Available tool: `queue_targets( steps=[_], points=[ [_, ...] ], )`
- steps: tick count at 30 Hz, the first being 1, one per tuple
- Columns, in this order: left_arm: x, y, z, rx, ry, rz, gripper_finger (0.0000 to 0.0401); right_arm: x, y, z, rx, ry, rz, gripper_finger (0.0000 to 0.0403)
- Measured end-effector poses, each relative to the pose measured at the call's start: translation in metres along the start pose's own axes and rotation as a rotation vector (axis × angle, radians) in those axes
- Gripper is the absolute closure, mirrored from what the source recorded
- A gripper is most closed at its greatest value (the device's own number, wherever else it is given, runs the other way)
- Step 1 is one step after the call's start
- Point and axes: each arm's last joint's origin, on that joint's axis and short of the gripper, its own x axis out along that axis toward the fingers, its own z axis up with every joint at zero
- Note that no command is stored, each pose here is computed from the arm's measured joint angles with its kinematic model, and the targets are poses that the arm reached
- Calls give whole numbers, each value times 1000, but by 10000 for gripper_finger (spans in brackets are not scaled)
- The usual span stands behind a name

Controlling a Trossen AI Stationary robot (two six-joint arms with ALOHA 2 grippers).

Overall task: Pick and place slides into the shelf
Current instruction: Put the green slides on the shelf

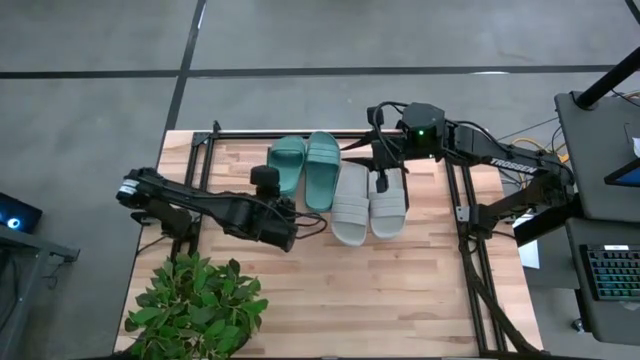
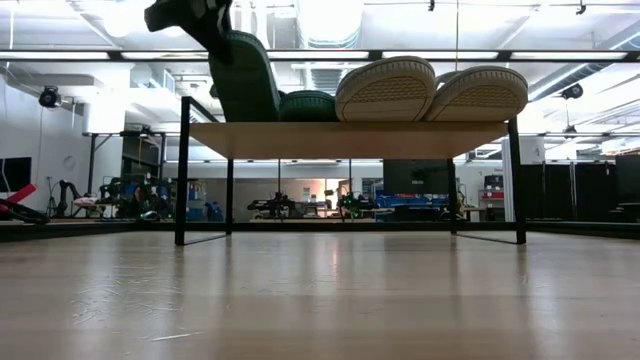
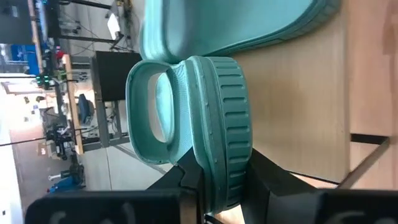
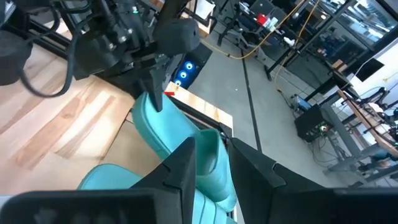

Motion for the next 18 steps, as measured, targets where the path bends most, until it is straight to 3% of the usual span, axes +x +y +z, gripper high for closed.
queue_targets(
  steps=[11,15,18],
  points=[
    [7,-13,16,28,39,-86,361,0,0,0,16,4,3,317],
    [9,-17,18,22,52,-167,361,0,0,-1,23,4,3,319],
    [8,-17,17,-19,54,-181,331,0,0,-1,31,4,4,315]
  ],
)
